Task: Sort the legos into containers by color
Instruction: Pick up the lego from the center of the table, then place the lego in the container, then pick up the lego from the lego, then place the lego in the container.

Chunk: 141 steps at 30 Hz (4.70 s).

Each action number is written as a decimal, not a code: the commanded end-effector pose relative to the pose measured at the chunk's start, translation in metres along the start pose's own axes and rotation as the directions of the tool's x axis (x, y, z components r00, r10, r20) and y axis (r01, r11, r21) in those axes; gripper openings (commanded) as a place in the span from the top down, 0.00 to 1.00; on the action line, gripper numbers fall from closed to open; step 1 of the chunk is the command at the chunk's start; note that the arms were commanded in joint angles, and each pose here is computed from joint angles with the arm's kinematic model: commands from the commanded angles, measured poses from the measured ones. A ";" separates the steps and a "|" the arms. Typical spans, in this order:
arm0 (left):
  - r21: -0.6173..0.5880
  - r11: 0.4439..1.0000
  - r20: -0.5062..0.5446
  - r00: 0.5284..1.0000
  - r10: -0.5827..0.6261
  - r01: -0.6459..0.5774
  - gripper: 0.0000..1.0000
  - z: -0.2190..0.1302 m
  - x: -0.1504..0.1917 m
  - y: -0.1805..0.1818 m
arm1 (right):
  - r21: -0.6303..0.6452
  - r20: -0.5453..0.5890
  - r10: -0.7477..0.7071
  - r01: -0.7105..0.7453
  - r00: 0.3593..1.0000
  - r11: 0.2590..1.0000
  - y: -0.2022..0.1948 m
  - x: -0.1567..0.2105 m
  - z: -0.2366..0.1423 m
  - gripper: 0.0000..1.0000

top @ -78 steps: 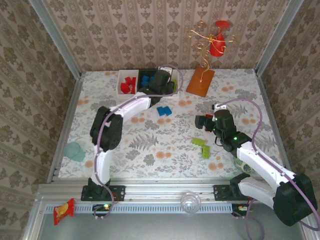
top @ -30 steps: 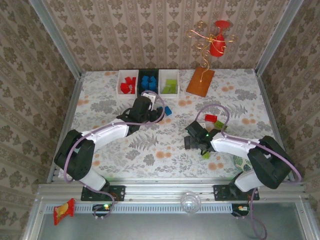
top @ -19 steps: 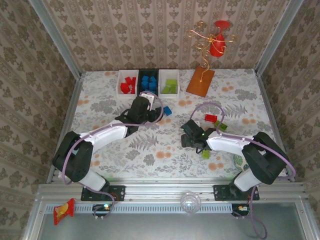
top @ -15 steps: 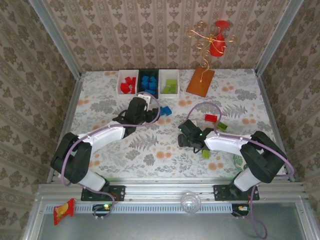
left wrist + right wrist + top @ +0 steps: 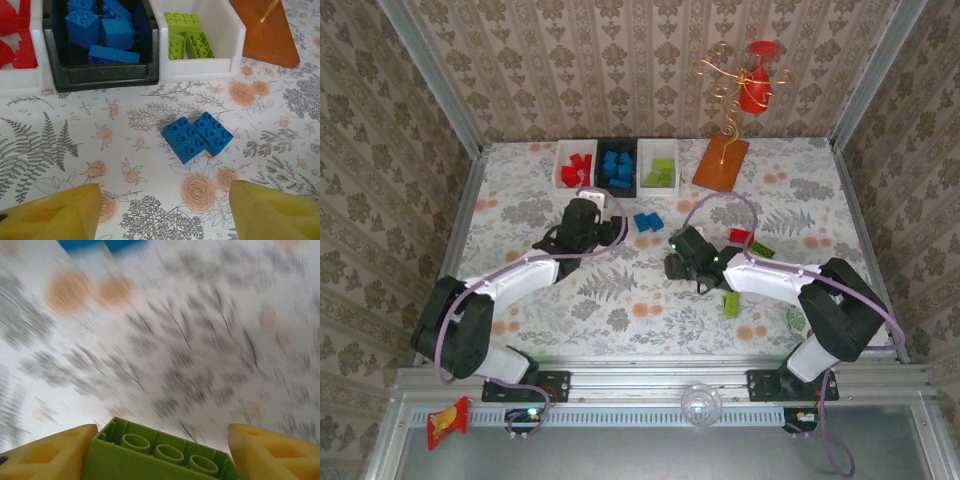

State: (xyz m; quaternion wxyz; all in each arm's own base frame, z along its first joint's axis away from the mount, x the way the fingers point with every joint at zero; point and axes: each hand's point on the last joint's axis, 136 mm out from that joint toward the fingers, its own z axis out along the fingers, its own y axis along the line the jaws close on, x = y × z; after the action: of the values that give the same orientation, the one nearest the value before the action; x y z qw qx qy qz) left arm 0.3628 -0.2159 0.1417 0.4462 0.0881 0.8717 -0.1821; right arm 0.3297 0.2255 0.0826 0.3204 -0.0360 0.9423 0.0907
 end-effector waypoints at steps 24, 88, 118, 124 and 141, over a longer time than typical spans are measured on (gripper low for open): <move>0.059 0.994 0.049 0.994 -0.099 0.097 0.30 -0.053 0.004 0.004 | -0.148 0.339 0.116 -0.068 0.934 0.987 0.006 -0.272 0.106 0.17; 0.142 0.988 0.006 0.998 -0.062 0.061 0.28 -0.041 0.015 -0.012 | 0.098 -0.087 0.274 -0.265 0.958 0.959 -0.107 0.071 -0.057 0.66; 0.128 0.991 0.007 0.999 -0.048 0.047 0.27 -0.065 0.021 -0.011 | 0.013 0.396 0.099 -0.113 0.913 0.993 -0.013 -0.264 0.107 0.64; 0.114 0.993 0.009 0.999 -0.033 0.032 0.27 -0.073 0.022 -0.010 | 0.002 0.371 0.095 -0.103 0.924 0.995 -0.021 -0.287 0.125 0.52; 0.352 0.936 -0.028 0.999 0.033 -0.021 0.22 -0.055 0.025 -0.052 | 0.006 0.133 0.049 -0.051 0.990 0.999 -0.056 -0.128 -0.001 0.21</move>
State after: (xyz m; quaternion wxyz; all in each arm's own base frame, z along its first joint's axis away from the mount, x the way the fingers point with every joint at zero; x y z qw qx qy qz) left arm 0.2942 -0.2147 0.1463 0.4077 0.1259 0.8639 -0.2677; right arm 0.4774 0.1866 0.1795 0.4247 -0.0018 0.8969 0.1233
